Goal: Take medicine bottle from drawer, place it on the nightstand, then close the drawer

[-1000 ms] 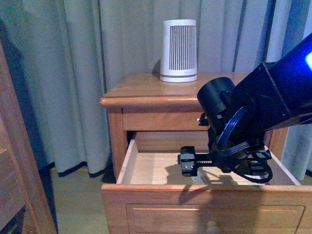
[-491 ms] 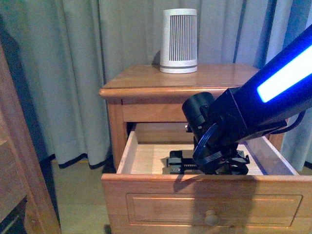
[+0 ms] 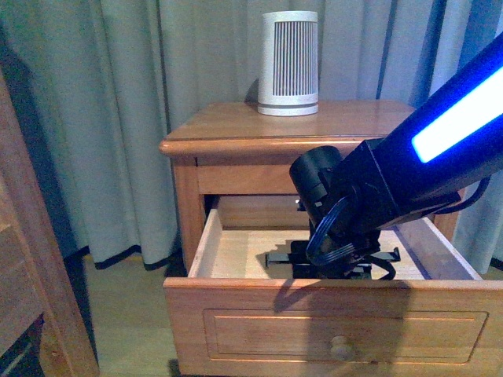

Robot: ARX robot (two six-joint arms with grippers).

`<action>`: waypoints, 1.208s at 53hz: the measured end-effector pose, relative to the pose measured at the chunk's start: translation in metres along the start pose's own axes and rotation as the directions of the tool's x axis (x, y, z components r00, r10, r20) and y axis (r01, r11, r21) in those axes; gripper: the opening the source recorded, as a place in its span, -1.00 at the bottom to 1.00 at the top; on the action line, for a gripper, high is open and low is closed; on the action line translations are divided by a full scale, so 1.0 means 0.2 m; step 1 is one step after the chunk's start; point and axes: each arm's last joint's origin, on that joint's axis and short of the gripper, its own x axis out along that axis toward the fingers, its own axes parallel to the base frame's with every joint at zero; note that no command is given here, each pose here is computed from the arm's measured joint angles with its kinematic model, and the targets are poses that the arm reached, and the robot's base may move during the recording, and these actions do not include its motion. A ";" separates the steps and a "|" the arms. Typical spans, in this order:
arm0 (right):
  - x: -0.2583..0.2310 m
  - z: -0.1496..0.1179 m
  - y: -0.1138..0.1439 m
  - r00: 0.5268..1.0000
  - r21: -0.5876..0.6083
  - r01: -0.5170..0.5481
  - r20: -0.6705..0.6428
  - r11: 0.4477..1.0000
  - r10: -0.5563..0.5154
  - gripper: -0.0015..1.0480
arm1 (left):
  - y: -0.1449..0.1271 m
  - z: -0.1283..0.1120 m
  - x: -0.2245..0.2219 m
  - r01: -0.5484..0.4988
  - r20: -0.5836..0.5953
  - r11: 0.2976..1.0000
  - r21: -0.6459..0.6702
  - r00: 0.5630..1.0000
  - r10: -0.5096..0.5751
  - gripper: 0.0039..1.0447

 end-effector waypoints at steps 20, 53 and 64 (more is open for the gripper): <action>-0.66 0.18 -0.01 0.989 0.100 -0.134 0.079 0.986 0.126 -0.41 | 0.00 0.00 0.00 0.000 0.000 1.000 0.000 1.000 0.000 0.87; -0.65 0.88 -0.62 0.878 0.246 0.206 0.382 0.947 -0.290 -0.42 | 0.00 0.00 0.00 0.000 0.000 1.000 0.000 1.000 0.000 0.87; -0.44 0.88 -0.60 0.875 0.255 0.248 0.354 0.935 -0.329 -0.42 | 0.00 0.00 0.00 0.000 0.000 1.000 0.000 1.000 0.000 0.87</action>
